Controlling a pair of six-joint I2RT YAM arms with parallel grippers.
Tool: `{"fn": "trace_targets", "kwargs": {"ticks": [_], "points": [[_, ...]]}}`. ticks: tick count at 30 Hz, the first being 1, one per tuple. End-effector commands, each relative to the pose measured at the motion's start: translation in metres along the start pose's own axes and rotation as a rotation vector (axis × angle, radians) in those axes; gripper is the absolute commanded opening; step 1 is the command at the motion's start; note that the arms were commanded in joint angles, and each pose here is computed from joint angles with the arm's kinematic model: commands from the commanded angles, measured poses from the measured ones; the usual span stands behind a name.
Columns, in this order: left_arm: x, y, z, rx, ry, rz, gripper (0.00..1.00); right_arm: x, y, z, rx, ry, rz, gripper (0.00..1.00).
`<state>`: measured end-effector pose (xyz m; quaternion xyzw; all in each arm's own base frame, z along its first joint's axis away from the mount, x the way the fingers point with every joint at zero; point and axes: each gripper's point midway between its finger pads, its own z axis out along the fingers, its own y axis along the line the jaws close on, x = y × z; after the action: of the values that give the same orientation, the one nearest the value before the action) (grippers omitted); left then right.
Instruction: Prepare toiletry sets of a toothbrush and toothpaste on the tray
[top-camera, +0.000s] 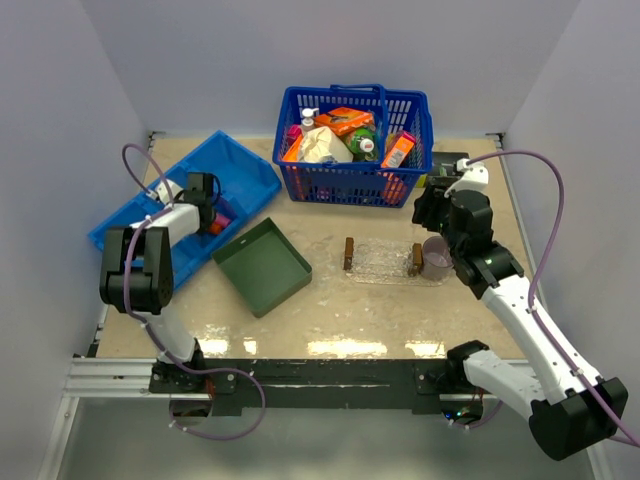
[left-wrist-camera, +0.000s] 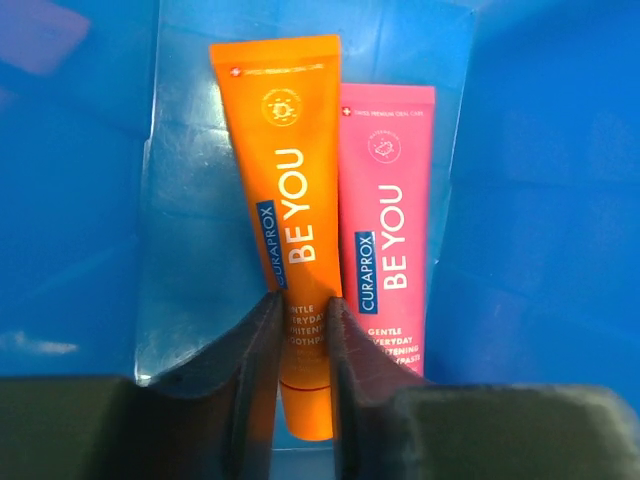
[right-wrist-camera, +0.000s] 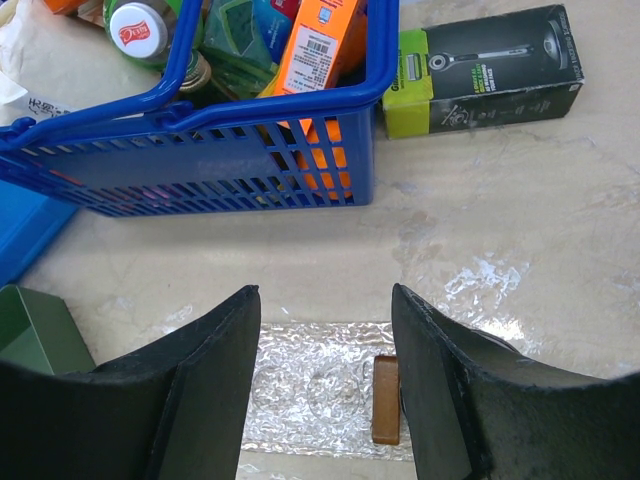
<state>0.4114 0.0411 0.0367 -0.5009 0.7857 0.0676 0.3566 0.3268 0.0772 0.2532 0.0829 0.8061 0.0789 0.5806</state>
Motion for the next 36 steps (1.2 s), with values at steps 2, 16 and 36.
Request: {"fn": "trace_targets", "kwargs": {"ticks": [2, 16, 36], "points": [[0.007, 0.015, 0.001, -0.011, 0.003, 0.010, 0.10, -0.014, -0.001, -0.002, 0.003, -0.051, 0.001, 0.59], [-0.066, -0.018, -0.052, 0.141, -0.182, 0.087, 0.06, -0.015, 0.001, -0.002, -0.001, -0.045, 0.001, 0.59], [-0.075, -0.055, -0.148, 0.405, -0.380, 0.451, 0.00, -0.050, 0.022, -0.026, -0.120, -0.124, 0.003, 0.57]]}}
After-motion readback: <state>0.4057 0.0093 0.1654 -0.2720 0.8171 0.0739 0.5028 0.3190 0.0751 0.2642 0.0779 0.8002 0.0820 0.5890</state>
